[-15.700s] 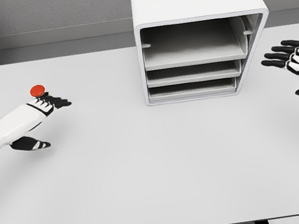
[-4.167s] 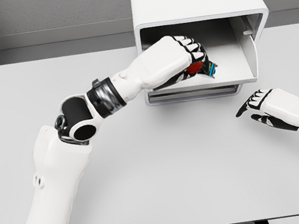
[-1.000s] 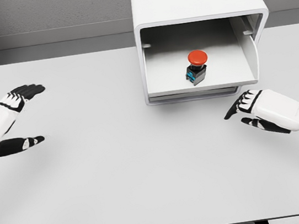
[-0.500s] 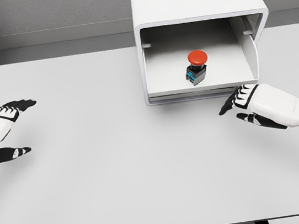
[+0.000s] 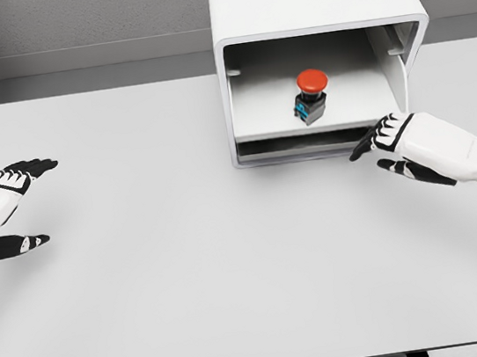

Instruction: Slide open multi-storey tabletop storage cabinets and put open load switch and slide close multi-storey tabletop storage cabinets

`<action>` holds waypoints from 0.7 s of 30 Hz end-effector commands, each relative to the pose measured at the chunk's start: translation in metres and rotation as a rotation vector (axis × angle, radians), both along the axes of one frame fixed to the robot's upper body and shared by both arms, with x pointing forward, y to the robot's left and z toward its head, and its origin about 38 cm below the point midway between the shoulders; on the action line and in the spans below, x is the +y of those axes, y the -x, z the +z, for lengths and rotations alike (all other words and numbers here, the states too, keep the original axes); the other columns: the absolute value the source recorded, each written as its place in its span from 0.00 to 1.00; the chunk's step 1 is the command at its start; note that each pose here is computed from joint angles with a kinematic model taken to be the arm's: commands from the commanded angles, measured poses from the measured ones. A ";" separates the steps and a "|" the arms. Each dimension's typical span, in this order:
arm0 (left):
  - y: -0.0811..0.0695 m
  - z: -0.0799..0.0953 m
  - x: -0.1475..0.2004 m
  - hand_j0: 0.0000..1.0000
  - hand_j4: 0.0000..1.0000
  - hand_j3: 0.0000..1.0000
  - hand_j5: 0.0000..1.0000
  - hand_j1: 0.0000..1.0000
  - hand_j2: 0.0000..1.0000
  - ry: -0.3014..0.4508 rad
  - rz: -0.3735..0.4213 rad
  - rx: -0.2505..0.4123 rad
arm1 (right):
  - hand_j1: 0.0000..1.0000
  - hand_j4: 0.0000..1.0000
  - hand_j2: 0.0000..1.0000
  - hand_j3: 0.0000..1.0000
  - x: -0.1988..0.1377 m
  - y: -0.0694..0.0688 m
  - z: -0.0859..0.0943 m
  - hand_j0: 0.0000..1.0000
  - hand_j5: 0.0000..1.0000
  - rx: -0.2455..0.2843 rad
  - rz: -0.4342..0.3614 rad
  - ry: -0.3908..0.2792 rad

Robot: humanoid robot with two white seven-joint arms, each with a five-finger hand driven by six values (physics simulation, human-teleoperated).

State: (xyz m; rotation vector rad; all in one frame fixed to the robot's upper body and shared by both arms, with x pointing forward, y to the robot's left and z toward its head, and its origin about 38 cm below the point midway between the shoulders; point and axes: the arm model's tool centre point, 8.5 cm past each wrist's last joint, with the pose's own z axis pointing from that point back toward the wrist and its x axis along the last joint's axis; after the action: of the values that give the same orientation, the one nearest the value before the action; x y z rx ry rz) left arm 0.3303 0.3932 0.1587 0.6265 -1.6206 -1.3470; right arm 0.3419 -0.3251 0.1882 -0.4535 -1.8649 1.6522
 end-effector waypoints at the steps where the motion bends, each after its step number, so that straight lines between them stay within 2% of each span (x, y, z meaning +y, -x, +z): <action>1: 0.000 0.001 0.000 1.00 1.00 1.00 1.00 1.00 1.00 0.007 0.001 -0.002 | 0.61 0.61 0.61 0.61 0.000 -0.001 0.000 0.61 0.61 0.001 -0.002 -0.010; 6: 0.000 0.001 0.000 1.00 1.00 1.00 1.00 1.00 1.00 0.007 0.001 -0.002 | 0.61 0.61 0.61 0.61 0.004 -0.009 0.001 0.61 0.61 -0.011 0.001 -0.010; 15: 0.001 0.000 0.000 1.00 1.00 1.00 1.00 1.00 1.00 0.010 0.000 0.001 | 0.62 0.62 0.62 0.62 0.002 -0.024 -0.005 0.62 0.62 -0.001 -0.021 -0.003; 18: 0.001 0.000 0.000 1.00 1.00 1.00 1.00 1.00 1.00 0.011 0.000 0.001 | 0.62 0.62 0.62 0.62 0.010 -0.034 -0.007 0.62 0.62 0.001 -0.009 -0.006; 21: 0.001 0.000 0.000 1.00 1.00 1.00 1.00 1.00 1.00 0.010 0.000 0.001 | 0.62 0.62 0.62 0.62 0.010 -0.036 -0.009 0.62 0.62 0.006 -0.013 -0.005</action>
State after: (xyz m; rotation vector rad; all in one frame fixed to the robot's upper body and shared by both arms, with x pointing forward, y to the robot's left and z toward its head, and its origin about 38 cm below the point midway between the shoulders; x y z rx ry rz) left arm 0.3292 0.3930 0.1577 0.6222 -1.6204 -1.3453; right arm 0.3774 -0.3157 0.1851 -0.4724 -1.8666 1.6469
